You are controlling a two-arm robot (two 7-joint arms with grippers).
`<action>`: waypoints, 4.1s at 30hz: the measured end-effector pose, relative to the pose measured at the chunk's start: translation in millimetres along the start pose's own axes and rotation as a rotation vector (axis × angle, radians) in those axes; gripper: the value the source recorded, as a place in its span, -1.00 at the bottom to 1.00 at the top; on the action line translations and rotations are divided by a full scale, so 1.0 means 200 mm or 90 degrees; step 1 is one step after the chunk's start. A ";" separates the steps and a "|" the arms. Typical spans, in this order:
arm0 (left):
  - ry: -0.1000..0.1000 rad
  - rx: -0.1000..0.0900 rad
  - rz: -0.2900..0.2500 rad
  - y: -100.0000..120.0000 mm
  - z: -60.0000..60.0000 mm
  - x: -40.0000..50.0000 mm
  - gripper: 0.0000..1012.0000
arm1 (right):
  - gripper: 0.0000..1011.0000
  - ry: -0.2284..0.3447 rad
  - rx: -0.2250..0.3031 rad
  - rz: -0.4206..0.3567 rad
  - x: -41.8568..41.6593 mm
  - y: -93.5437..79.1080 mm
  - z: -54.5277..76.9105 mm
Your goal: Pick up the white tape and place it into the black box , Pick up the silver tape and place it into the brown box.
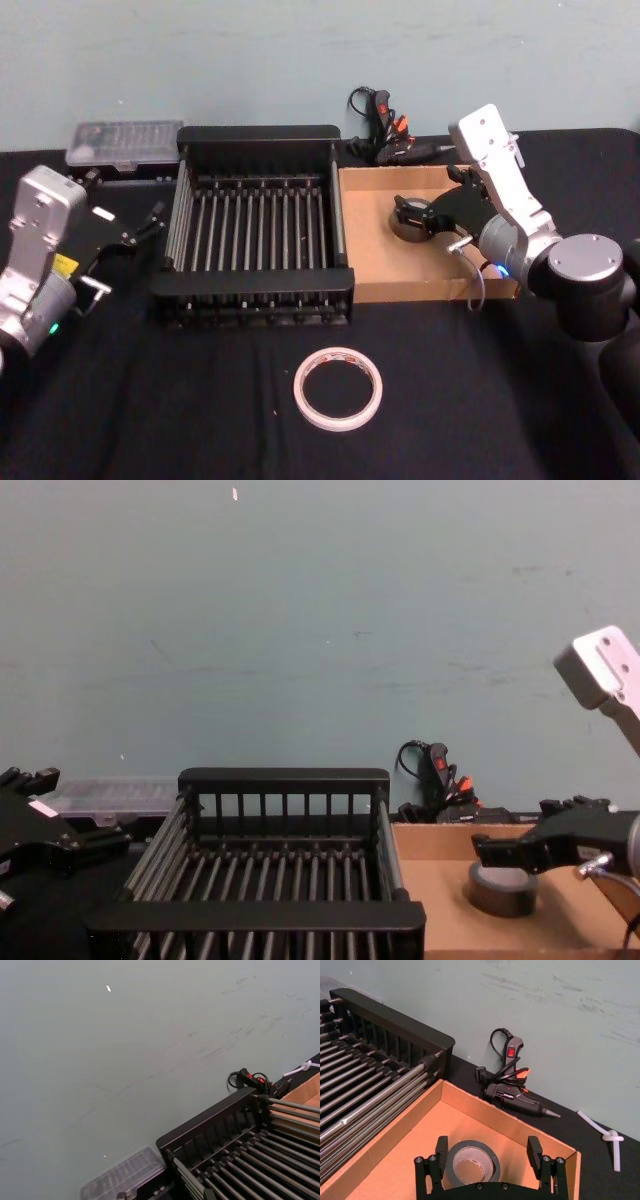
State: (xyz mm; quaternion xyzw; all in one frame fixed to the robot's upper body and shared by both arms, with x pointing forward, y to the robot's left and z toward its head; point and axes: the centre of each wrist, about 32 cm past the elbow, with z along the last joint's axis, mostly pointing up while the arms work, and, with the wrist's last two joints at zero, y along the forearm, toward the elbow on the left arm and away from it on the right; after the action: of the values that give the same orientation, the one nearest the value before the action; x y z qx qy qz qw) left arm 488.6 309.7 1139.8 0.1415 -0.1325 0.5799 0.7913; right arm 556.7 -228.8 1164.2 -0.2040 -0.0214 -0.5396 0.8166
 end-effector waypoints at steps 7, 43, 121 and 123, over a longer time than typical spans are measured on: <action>0.000 0.000 0.000 0.00 0.00 0.000 0.98 | 0.98 0.013 0.018 0.013 0.014 -0.06 0.00; 0.000 0.000 0.000 0.00 0.00 0.000 0.98 | 0.98 -0.020 0.071 0.217 -0.079 -0.64 -0.19; 0.000 0.000 0.000 0.00 0.00 0.000 0.98 | 0.98 -0.018 -0.025 0.294 -0.352 -0.44 -0.24; 0.000 0.000 0.000 0.00 0.00 0.000 0.98 | 0.98 -0.015 -0.026 0.295 -0.350 -0.44 -0.23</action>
State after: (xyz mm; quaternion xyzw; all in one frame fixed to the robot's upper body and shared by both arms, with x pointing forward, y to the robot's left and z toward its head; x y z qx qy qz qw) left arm 488.6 309.7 1139.8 0.1415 -0.1325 0.5799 0.7913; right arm 441.1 -213.3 1131.1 -0.2262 0.0279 -0.3356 0.9140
